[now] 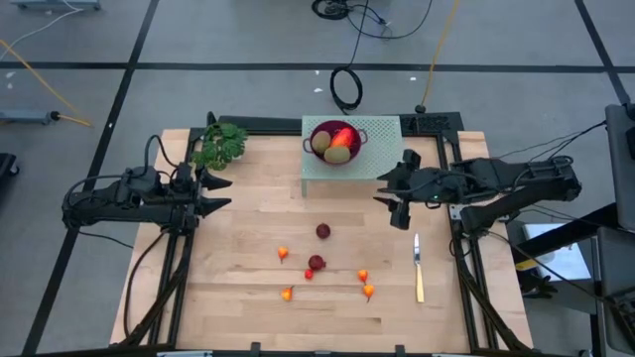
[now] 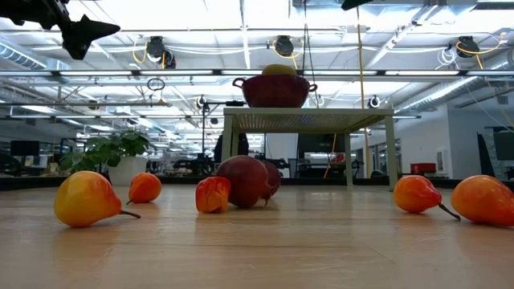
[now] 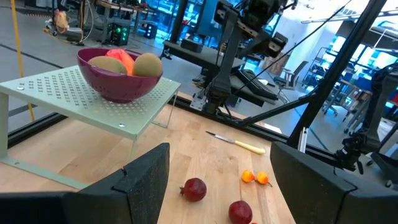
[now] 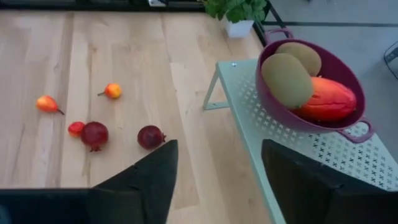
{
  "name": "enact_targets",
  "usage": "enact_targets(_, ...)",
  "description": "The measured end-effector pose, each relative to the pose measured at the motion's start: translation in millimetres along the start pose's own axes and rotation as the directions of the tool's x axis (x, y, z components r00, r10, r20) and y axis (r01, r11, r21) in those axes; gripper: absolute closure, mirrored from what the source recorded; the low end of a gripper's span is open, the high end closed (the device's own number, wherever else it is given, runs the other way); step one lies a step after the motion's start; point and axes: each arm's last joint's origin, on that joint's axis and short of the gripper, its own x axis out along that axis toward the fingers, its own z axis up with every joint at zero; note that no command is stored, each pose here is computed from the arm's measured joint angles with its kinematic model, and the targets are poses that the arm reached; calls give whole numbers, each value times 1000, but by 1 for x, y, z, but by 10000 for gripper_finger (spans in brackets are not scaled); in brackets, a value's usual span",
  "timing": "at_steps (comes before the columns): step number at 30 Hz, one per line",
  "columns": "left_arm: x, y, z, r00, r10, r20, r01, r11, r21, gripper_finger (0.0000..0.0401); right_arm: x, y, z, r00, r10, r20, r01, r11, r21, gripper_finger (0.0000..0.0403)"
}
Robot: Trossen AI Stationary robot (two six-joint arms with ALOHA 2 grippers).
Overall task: Pick & Place Fruit
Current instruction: Put the top pomegranate into the strainer bowl
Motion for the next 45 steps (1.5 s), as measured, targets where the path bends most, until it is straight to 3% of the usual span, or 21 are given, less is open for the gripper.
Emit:
enact_targets(12,0,0,0,1000,0,0,0,1000,-3,128,-19,-6,-20,991,122,55,-124,992,36,313)
enact_targets(22,0,0,0,1000,0,0,0,999,-42,128,-15,-6,-60,915,268,301,-301,951,68,396)
enact_targets(33,0,0,1,1000,6,7,-5,995,-102,128,-17,-13,-110,841,316,438,-417,896,154,397)
enact_targets(41,7,-1,3,1000,3,17,1,975,-222,128,-20,-19,-137,810,310,498,-427,893,139,401)
enact_targets(45,20,-3,7,999,-11,30,17,973,-231,128,-24,-23,-148,786,305,537,-428,896,117,402)
